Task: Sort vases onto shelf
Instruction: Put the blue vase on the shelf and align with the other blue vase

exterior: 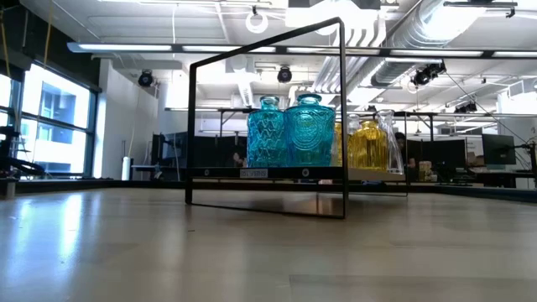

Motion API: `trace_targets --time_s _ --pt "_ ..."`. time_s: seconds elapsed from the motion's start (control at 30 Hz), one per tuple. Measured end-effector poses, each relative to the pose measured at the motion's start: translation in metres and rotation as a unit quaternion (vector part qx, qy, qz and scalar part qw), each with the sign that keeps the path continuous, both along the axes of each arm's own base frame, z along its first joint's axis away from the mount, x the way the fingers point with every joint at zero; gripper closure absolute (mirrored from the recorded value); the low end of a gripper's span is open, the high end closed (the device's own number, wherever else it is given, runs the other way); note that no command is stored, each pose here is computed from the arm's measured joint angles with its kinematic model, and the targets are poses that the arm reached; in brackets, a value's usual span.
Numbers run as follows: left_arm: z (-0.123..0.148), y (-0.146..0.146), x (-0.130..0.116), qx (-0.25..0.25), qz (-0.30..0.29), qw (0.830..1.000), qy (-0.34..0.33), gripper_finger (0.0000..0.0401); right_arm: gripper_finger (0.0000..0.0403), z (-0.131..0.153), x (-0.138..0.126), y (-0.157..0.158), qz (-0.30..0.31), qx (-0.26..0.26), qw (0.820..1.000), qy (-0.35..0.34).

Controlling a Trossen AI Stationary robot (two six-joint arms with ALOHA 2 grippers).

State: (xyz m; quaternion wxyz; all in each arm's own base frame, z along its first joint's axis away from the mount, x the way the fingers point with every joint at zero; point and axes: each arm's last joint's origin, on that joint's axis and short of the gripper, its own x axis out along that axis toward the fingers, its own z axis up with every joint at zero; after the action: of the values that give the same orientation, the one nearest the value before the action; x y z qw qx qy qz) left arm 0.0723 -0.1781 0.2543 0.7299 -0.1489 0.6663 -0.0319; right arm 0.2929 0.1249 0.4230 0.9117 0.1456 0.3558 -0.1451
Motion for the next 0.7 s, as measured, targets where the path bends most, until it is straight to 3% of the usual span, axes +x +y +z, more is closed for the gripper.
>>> trace_targets --time_s 0.27,0.53,0.7 --pt "-0.016 0.001 0.000 0.006 0.005 1.000 0.000 0.0272 0.0403 0.000 0.001 -0.002 -0.005 -0.002 1.000 -0.002" --pt "-0.017 0.008 0.000 0.038 0.006 0.999 0.000 0.0365 0.0403 0.000 0.002 -0.004 -0.011 0.001 1.000 -0.003" --pt "-0.017 0.014 0.011 0.044 0.006 0.999 -0.002 0.0370 0.0403 0.000 0.002 -0.006 -0.013 -0.002 1.000 -0.003"
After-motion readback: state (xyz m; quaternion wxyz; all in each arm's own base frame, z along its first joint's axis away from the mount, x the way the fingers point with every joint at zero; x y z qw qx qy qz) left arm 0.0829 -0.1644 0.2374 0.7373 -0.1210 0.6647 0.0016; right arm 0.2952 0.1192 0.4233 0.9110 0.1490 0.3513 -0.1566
